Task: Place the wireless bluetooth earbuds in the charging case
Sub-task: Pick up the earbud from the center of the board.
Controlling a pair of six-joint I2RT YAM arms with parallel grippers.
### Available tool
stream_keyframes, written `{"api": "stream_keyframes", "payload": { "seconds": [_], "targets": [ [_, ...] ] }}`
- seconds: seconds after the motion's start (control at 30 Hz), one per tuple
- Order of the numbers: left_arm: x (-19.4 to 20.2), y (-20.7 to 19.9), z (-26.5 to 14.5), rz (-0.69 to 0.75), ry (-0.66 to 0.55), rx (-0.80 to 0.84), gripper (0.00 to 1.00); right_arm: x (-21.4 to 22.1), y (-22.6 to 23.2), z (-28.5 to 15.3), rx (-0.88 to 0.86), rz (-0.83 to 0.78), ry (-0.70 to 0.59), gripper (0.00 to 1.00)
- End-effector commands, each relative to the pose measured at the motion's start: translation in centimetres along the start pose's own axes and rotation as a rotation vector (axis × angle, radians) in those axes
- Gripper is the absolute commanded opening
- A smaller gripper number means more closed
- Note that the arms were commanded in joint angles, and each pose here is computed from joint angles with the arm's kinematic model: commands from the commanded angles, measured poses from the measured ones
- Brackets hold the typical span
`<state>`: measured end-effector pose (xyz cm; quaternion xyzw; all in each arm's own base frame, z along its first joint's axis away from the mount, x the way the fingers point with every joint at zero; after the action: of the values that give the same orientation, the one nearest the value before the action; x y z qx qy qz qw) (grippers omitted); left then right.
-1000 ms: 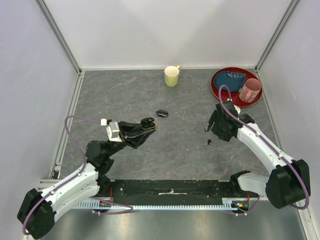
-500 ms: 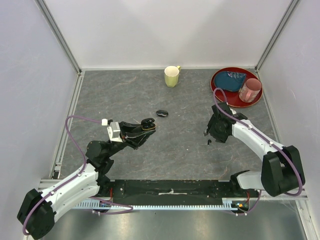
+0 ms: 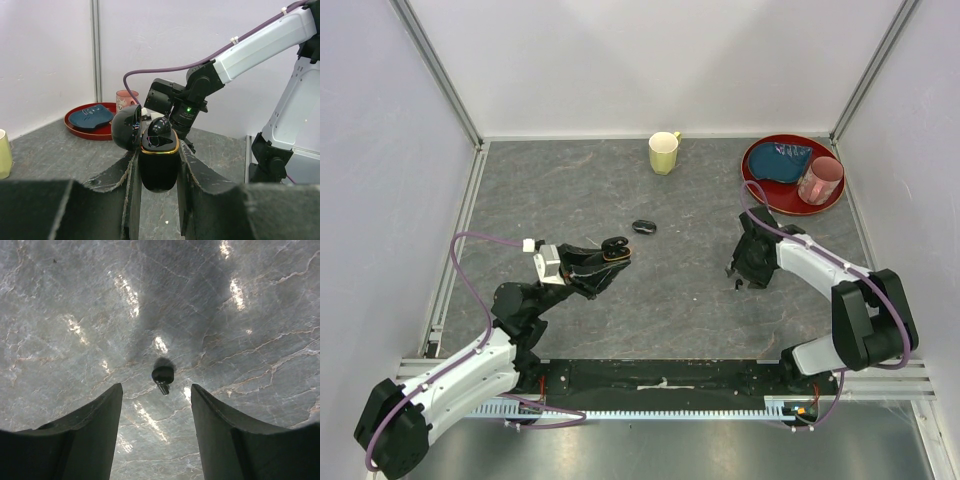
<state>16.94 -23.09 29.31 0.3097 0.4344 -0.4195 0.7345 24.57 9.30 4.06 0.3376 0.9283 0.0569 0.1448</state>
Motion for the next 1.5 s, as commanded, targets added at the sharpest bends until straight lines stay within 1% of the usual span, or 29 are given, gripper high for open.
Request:
{"api": "stream_keyframes", "payload": {
  "seconds": [0.0, 0.13, 0.2, 0.63, 0.9, 1.47],
  "targets": [
    [-1.0, 0.5, 0.0, 0.021, -0.038, -0.03, 0.02, -0.8, 0.3, 0.6, -0.001, 0.028, -0.019, 0.63],
    [-0.9, 0.5, 0.0, 0.02, -0.036, -0.032, 0.02, -0.8, 0.2, 1.1, 0.009, 0.033, -0.006, 0.61],
    [-0.7, 0.6, -0.1, 0.02, -0.033, -0.035, 0.02, -0.9, 0.3, 1.2, 0.006, 0.036, -0.007, 0.58],
    [-0.3, 0.8, -0.1, 0.02, -0.026, -0.044, 0.02, -0.5, -0.1, 2.3, 0.033, 0.047, 0.005, 0.53],
    [-0.1, 0.8, -0.1, 0.012, -0.024, -0.049, 0.02, -0.3, -0.2, 2.5, 0.034, 0.046, 0.009, 0.44],
    [0.3, 0.9, -0.4, 0.011, -0.02, -0.057, 0.02, -0.4, -0.6, 2.5, 0.053, 0.049, -0.007, 0.42]
  ]
}}
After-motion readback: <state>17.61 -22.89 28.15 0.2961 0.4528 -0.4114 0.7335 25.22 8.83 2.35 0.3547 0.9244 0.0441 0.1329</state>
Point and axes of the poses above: each gripper's point midway between its finger pads, its own z axis out along the fingers, its own y axis along the line the jaws close on, x = y × z, the point moved 1 cm from there along -z, back along the fingers, and after that the axes turned 10 degrees about z, right-handed, at the moved point
